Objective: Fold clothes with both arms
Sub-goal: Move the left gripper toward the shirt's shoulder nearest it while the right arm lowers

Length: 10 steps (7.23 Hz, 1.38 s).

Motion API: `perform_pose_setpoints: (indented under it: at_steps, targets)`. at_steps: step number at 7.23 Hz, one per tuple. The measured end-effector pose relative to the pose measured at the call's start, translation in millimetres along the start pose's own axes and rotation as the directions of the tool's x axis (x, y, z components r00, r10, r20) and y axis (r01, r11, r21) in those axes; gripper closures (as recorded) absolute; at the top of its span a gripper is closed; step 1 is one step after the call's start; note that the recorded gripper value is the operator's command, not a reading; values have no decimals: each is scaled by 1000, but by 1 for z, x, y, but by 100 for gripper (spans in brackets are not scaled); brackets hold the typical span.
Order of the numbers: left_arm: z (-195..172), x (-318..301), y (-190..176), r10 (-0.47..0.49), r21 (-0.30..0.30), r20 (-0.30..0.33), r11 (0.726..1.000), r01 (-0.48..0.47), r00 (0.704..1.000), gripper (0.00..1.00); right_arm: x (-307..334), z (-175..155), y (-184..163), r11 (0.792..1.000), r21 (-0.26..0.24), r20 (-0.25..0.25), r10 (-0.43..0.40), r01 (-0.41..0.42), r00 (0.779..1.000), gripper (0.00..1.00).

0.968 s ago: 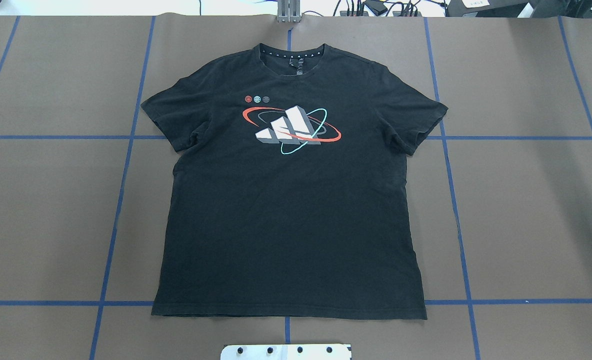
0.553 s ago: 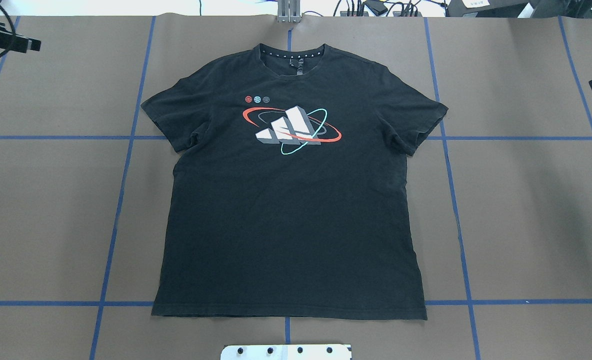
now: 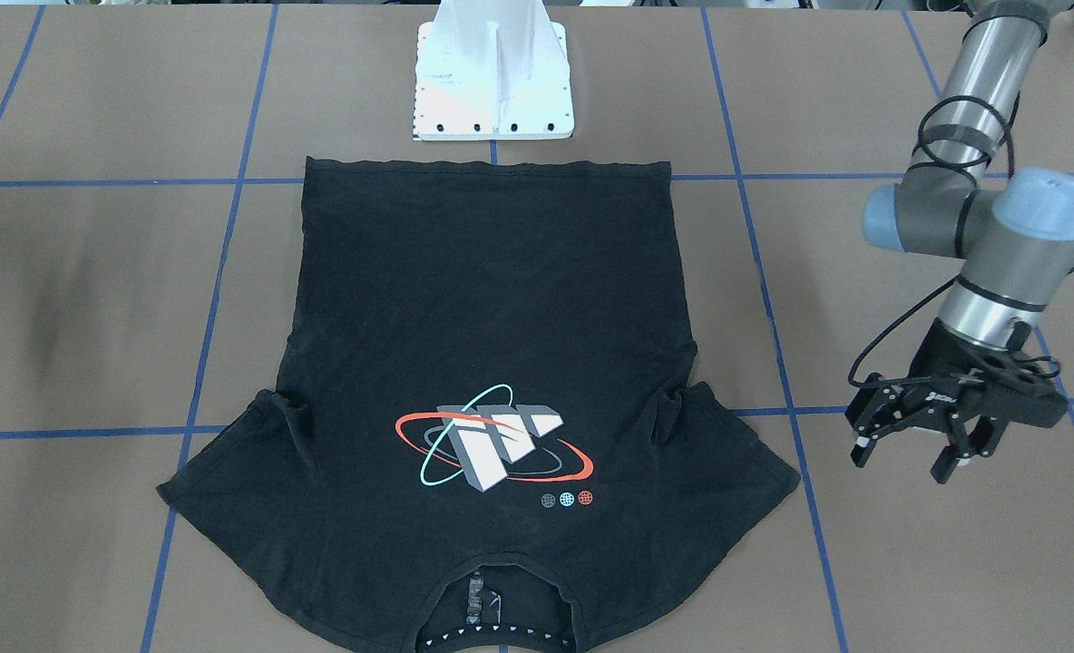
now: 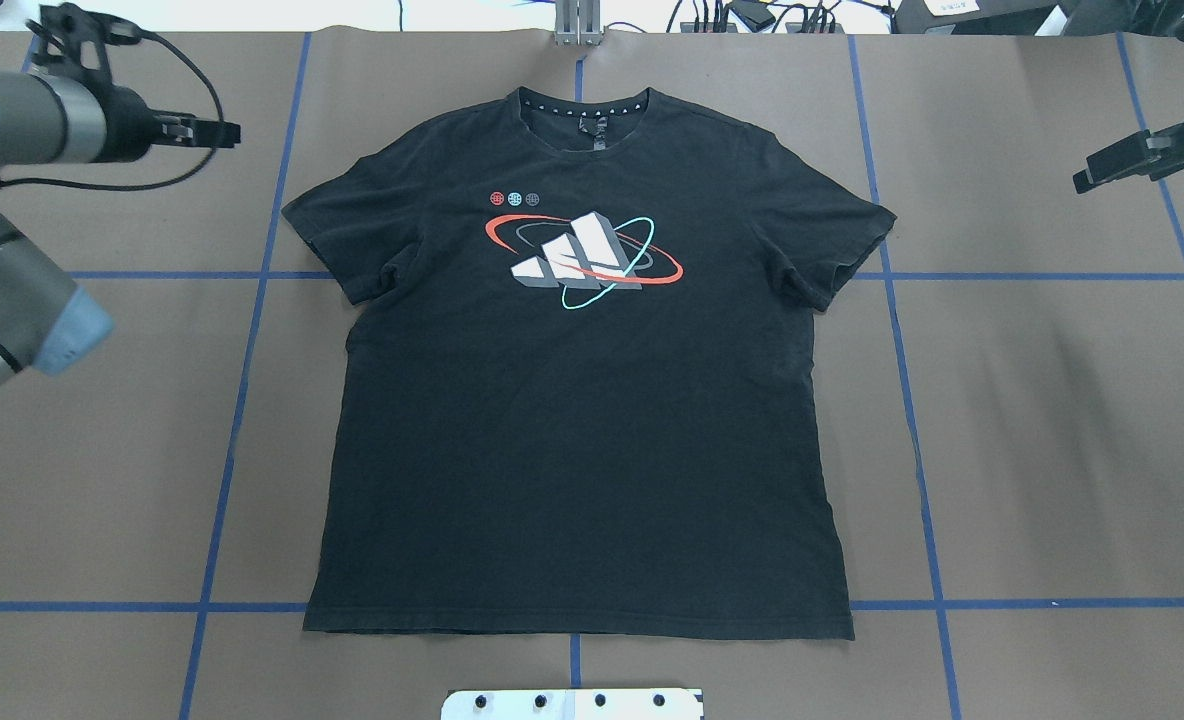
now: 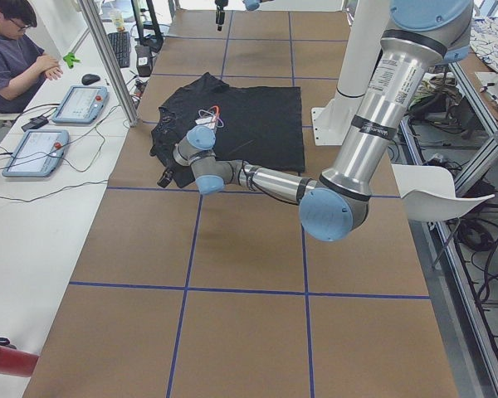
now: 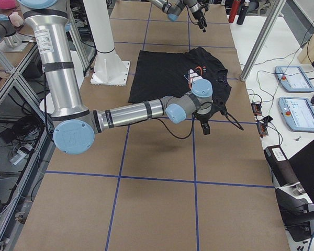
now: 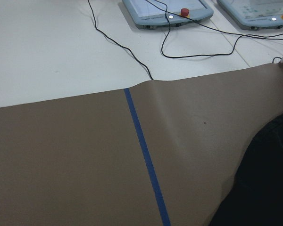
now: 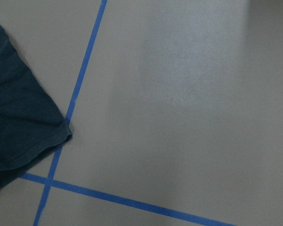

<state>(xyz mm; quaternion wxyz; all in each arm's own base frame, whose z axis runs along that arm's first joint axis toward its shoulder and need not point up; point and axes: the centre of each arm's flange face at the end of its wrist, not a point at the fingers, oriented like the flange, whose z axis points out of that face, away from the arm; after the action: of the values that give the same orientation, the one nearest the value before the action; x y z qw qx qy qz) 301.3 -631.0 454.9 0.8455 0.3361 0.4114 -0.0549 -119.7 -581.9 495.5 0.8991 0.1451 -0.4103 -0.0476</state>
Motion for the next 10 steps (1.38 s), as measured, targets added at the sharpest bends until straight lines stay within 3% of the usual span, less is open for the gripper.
perform_pose_setpoints:
  at_steps: [2,3,6,9,10]
  targets:
    - [43,26,32,-22,20,49,1000,21,999,6,-6,4,1,1000,-3,5,6,-6,1000,0]
    - [56,36,45,-27,30,46,999,26,999,22,-7,4,1,1000,-4,6,6,-6,1000,0]
    - [69,50,66,-24,28,33,999,23,999,52,-6,5,1,1000,-5,5,7,-7,1000,0]
    - [71,51,71,-21,22,34,1000,20,999,58,-6,6,1,1000,-6,5,8,-8,1000,0]
    - [71,51,71,-21,22,34,1000,20,999,69,-6,6,1,1000,-6,5,8,-8,1000,0]
